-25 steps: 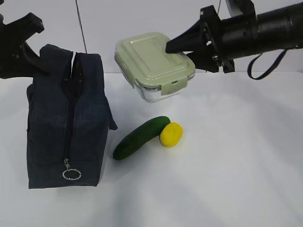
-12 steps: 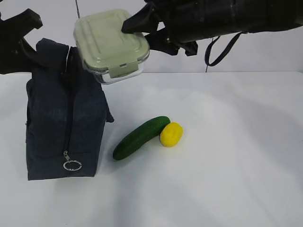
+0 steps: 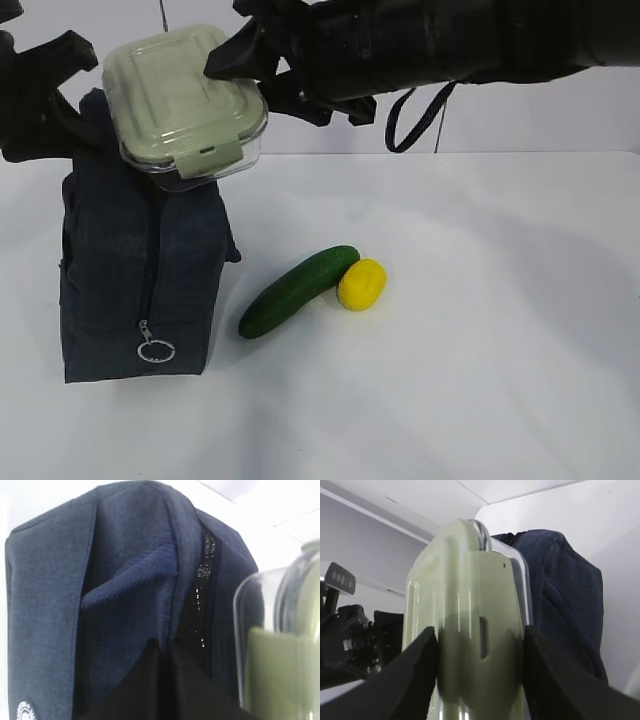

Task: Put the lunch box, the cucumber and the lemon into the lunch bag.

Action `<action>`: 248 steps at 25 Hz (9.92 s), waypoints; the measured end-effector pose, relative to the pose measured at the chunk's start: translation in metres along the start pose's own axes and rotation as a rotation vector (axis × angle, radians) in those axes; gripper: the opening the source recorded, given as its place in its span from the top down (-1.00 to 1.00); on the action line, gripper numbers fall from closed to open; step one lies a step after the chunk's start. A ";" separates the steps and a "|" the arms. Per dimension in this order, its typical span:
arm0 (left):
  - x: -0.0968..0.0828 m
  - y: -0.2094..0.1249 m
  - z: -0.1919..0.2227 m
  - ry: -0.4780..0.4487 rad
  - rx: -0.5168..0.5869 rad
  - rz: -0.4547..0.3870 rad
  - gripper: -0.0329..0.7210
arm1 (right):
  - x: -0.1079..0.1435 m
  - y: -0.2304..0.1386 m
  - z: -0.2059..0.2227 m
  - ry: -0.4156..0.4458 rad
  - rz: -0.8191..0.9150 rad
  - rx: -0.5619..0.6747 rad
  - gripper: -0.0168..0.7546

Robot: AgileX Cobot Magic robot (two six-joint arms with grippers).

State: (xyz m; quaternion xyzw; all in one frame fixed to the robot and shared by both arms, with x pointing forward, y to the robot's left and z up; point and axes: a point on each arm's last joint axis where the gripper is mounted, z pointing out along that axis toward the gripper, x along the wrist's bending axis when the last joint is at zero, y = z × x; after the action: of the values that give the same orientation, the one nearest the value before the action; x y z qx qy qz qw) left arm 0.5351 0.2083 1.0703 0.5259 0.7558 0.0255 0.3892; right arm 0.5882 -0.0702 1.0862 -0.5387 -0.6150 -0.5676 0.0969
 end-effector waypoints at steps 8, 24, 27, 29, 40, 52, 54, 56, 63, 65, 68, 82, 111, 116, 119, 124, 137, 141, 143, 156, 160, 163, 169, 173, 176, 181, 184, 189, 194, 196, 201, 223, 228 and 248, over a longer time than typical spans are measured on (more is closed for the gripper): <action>0.000 0.000 0.000 -0.002 -0.002 -0.004 0.92 | -0.009 0.001 0.006 -0.061 -0.021 -0.031 -0.07; -0.016 0.002 -0.001 -0.072 -0.044 -0.022 0.93 | -0.026 -0.019 0.032 -0.127 -0.043 0.033 -0.07; -0.021 -0.001 0.000 -0.100 -0.042 -0.042 0.93 | -0.024 -0.020 0.034 -0.139 -0.050 0.016 -0.07; -0.023 -0.002 0.000 -0.115 -0.042 -0.061 0.93 | -0.023 -0.020 0.035 -0.144 -0.048 0.005 -0.07; -0.034 -0.007 0.000 -0.161 -0.037 -0.090 0.93 | -0.019 -0.042 0.055 -0.142 -0.044 0.046 -0.07; -0.035 -0.007 0.000 -0.168 -0.039 -0.098 0.93 | -0.014 -0.047 0.057 -0.100 -0.009 0.078 -0.07; -0.035 -0.007 0.000 -0.168 -0.039 -0.098 0.93 | -0.014 -0.048 0.057 -0.096 -0.001 0.082 -0.07; -0.035 -0.007 0.000 -0.168 -0.039 -0.098 0.93 | -0.016 -0.050 0.061 -0.092 0.013 0.089 -0.07; -0.035 -0.007 0.000 -0.168 -0.037 -0.097 0.93 | -0.020 -0.057 0.070 -0.019 -0.007 0.121 -0.07; -0.035 -0.007 0.000 -0.169 -0.039 -0.097 0.93 | -0.018 -0.056 0.070 -0.003 -0.031 0.106 -0.07; -0.035 -0.007 0.000 -0.169 -0.040 -0.097 0.93 | -0.015 -0.054 0.070 0.026 -0.034 0.092 -0.13; -0.025 -0.007 0.003 -0.101 -0.015 -0.025 0.93 | -0.010 -0.052 0.067 0.073 -0.068 0.105 -0.45; 0.013 0.005 -0.005 0.043 0.090 0.153 0.93 | -0.060 -0.013 -0.019 -0.111 -1.058 0.644 -0.35; 0.014 0.005 -0.005 0.044 0.093 0.177 0.93 | -0.061 -0.011 -0.018 -0.114 -1.120 0.636 -0.35; 0.014 0.005 -0.005 0.044 0.093 0.189 0.93 | -0.061 -0.011 -0.018 -0.098 -1.173 0.644 -0.35; 0.014 0.005 -0.005 0.044 0.091 0.197 0.93 | -0.071 -0.016 -0.011 -0.044 -1.310 0.692 -0.35; 0.016 0.006 -0.005 0.067 0.088 0.233 0.93 | -0.119 -0.042 0.030 0.238 -1.755 0.756 -0.35; 0.016 0.006 -0.005 0.068 0.088 0.238 0.93 | -0.127 -0.044 0.041 0.271 -1.819 0.723 -0.35; 0.016 0.006 -0.005 0.069 0.088 0.241 0.93 | -0.131 -0.043 0.047 0.273 -1.830 0.715 -0.35; 0.016 0.006 -0.005 0.069 0.088 0.243 0.93 | -0.152 -0.056 0.074 0.326 -1.839 0.750 -0.34; 0.016 0.006 -0.005 0.069 0.088 0.243 0.93 | -0.160 -0.060 0.077 0.334 -1.855 0.774 -0.34; 0.016 0.006 -0.005 0.069 0.088 0.245 0.93 | -0.164 -0.058 0.083 0.335 -1.880 0.771 -0.34; 0.016 0.006 -0.005 0.069 0.088 0.248 0.93 | -0.170 -0.056 0.091 0.330 -1.900 0.772 -0.35; 0.016 0.006 -0.005 0.069 0.087 0.252 0.93 | -0.173 -0.056 0.092 0.333 -1.917 0.794 -0.34; 0.016 0.006 -0.005 0.068 0.087 0.253 0.93 | -0.177 -0.060 0.094 0.339 -1.911 0.806 -0.25; 0.016 0.006 -0.005 0.068 0.086 0.255 0.93 | -0.177 -0.058 0.095 0.336 -1.915 0.802 -0.06; 0.016 0.006 -0.005 0.068 0.086 0.255 0.93 | -0.176 -0.055 0.097 0.331 -1.922 0.790 -0.05; 0.016 0.006 -0.005 0.068 0.086 0.255 0.93 | -0.164 -0.045 0.098 0.366 -1.908 0.745 -0.04; 0.016 0.006 -0.005 0.068 0.086 0.255 0.93 | -0.147 -0.032 0.090 0.350 -1.885 0.718 -0.04; 0.016 0.006 -0.005 0.069 0.086 0.257 0.93 | -0.139 -0.021 0.081 0.324 -1.885 0.697 -0.04; 0.016 0.006 -0.005 0.071 0.086 0.260 0.93 | -0.118 0.003 0.052 0.320 -1.875 0.667 -0.04; 0.016 0.006 -0.005 0.067 0.086 0.256 0.93 | -0.100 0.025 -0.002 0.105 -1.878 0.933 -0.04; 0.016 0.006 -0.005 0.067 0.086 0.258 0.93 | -0.106 0.030 -0.009 0.048 -1.843 0.951 -0.04; 0.015 0.006 -0.005 0.060 0.086 0.250 0.93 | -0.012 0.044 -0.019 0.217 -0.857 0.341 -0.04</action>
State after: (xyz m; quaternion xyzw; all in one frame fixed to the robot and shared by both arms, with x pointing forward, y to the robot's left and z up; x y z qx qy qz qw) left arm 0.5346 0.2249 1.0677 0.6313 0.6960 0.0570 0.3374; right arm 0.6176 -0.1019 1.1097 -0.1504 -0.8527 -0.5003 0.0044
